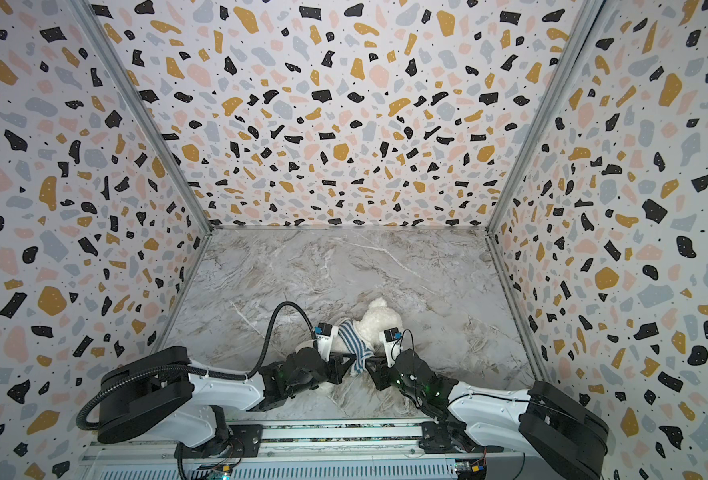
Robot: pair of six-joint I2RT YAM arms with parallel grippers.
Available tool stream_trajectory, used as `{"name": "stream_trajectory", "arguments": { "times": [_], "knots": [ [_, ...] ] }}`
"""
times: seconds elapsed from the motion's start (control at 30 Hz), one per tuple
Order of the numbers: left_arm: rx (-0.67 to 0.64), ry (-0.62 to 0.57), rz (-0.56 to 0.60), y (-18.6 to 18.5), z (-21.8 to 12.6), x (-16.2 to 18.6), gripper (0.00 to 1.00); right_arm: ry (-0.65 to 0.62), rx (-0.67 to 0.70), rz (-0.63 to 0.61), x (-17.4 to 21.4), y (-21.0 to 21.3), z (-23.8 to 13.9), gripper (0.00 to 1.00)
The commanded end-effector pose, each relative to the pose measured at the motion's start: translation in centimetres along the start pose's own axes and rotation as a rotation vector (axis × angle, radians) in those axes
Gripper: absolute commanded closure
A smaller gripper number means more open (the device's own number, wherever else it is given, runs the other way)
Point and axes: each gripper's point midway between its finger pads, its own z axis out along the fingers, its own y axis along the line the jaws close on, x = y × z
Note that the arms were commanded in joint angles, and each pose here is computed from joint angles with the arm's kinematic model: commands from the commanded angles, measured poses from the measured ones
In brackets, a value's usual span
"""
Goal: Dress the teddy bear
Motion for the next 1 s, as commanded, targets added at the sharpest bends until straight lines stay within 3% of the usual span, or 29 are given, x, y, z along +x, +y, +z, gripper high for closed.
{"name": "stream_trajectory", "arguments": {
  "times": [0.0,0.33,0.63,0.97],
  "knots": [
    [0.037,-0.009,0.007,-0.5,-0.2,-0.2,1.0,-0.037,-0.045,0.019,-1.8,1.5,0.5,0.73],
    [0.027,-0.002,0.003,0.1,-0.1,0.3,1.0,-0.043,0.03,0.079,-1.6,-0.8,0.5,0.71],
    [0.009,0.012,-0.04,1.4,0.4,1.4,1.0,-0.044,0.001,0.143,-1.6,-1.1,0.9,0.73],
    [0.0,0.019,-0.056,2.1,0.6,2.0,1.0,-0.043,-0.018,0.206,-1.7,-1.7,1.8,0.63]
  ]
}}
